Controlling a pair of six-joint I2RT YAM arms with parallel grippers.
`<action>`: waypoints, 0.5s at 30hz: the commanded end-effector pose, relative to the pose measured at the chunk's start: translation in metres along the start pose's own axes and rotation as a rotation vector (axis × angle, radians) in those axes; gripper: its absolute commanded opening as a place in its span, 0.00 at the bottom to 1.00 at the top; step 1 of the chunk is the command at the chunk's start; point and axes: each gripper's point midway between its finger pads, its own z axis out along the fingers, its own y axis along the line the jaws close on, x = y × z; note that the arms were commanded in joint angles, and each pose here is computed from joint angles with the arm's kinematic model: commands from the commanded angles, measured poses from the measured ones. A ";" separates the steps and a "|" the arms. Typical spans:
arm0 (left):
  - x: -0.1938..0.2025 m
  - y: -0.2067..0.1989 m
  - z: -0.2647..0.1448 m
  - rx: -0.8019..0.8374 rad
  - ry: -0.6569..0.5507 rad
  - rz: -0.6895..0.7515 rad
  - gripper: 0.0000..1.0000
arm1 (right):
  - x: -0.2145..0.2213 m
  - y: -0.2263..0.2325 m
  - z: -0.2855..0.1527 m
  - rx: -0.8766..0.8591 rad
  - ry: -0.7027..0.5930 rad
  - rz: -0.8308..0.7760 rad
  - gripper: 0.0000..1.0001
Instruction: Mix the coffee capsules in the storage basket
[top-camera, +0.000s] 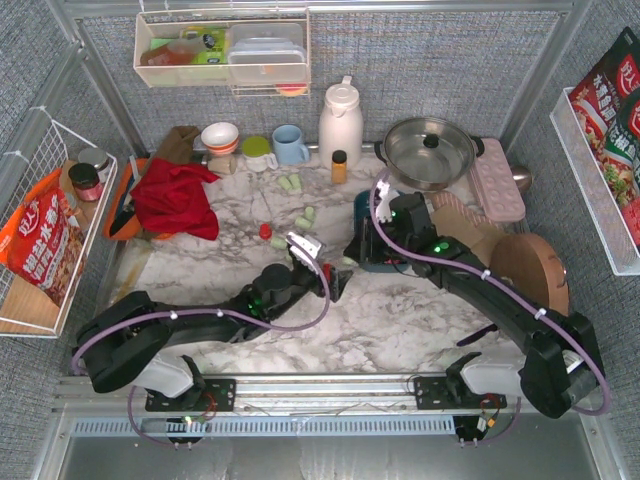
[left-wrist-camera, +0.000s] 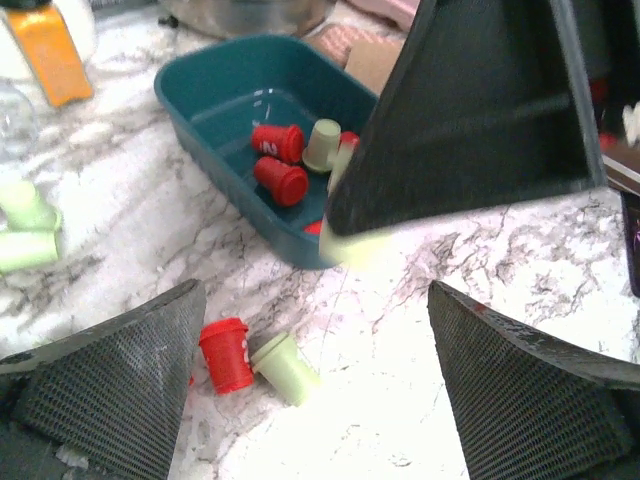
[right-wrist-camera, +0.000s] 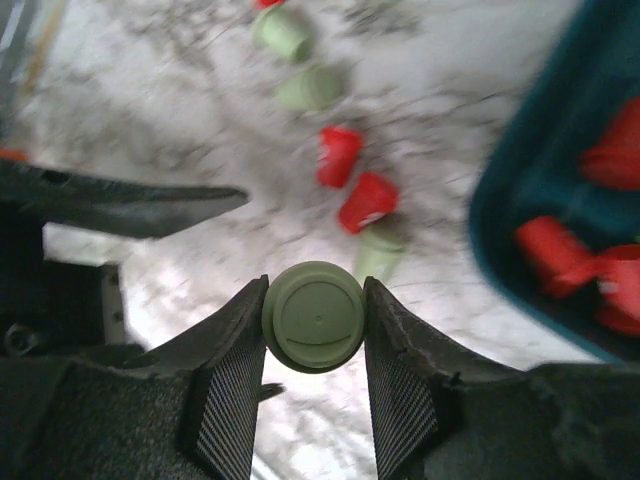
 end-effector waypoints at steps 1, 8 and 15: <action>0.024 0.011 0.003 -0.095 0.099 -0.101 0.99 | -0.027 -0.057 -0.009 0.284 -0.086 -0.142 0.26; 0.078 0.040 -0.004 -0.406 0.316 -0.330 0.99 | -0.031 -0.142 -0.017 0.618 -0.058 -0.230 0.30; 0.108 0.040 -0.010 -0.557 0.521 -0.423 0.99 | -0.026 -0.164 -0.004 0.645 -0.051 -0.220 0.48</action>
